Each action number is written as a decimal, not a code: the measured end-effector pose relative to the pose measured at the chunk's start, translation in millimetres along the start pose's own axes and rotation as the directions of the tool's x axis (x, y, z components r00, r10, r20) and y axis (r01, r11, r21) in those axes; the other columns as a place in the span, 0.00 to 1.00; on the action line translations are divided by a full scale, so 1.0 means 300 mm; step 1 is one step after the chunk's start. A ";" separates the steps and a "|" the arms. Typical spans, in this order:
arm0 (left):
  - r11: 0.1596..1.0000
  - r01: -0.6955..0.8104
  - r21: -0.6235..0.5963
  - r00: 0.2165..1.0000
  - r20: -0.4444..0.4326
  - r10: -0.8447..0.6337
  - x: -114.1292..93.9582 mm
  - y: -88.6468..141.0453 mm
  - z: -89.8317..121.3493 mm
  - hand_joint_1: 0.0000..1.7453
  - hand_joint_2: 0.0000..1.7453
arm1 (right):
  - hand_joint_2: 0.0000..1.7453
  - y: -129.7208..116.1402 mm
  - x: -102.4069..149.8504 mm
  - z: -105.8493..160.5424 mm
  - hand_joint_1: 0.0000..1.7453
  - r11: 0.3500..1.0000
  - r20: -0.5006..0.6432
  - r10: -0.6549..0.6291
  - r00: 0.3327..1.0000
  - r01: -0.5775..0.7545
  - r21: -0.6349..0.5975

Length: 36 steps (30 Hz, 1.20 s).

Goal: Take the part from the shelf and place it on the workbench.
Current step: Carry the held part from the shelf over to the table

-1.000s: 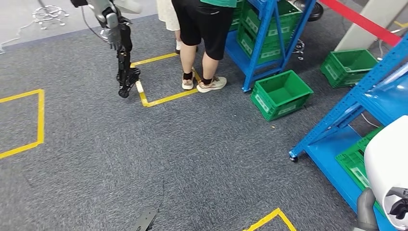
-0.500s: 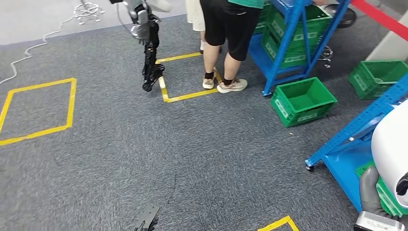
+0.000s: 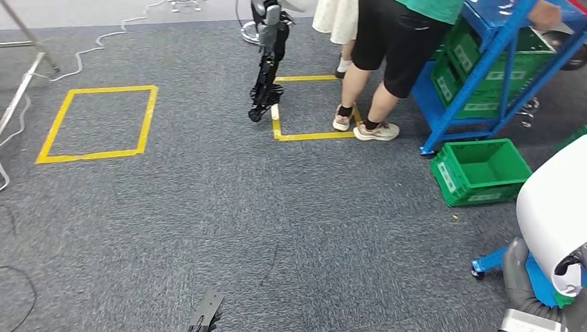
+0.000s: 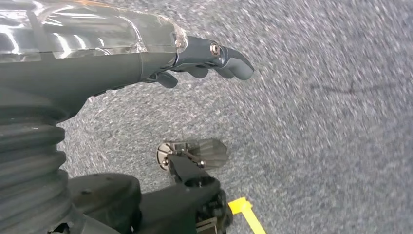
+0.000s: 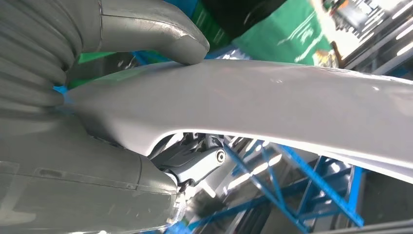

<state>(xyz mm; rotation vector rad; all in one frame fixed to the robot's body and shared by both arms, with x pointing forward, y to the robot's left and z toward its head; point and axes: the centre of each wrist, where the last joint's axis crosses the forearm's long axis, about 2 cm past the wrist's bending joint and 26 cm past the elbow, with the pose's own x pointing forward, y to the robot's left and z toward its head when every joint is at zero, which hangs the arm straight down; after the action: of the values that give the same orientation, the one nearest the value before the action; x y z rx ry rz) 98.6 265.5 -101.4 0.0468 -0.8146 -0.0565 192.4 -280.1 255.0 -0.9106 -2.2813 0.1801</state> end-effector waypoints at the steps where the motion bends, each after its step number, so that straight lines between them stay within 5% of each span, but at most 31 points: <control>1: 1.000 -0.003 0.003 1.000 0.000 0.003 -0.001 0.002 0.000 0.00 1.00 | 1.00 0.003 0.000 -0.002 1.00 1.000 0.001 -0.005 1.000 0.005 0.001; 12: 0.995 -0.084 0.054 0.995 0.064 0.081 -0.004 0.053 -0.003 0.00 1.00 | 1.00 0.044 -0.016 -0.006 1.00 0.995 0.001 -0.094 0.996 0.094 0.018; 36: 0.988 -0.107 0.107 0.994 -0.013 0.109 -0.046 0.085 0.024 0.00 1.00 | 1.00 0.098 -0.019 -0.013 1.00 0.995 -0.017 -0.092 0.996 0.093 0.046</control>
<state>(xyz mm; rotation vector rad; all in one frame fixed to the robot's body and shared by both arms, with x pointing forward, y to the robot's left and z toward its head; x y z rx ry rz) 84.7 291.6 -105.0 0.1036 -0.7992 0.0900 214.3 -262.3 244.6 -0.7778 -2.2905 0.1851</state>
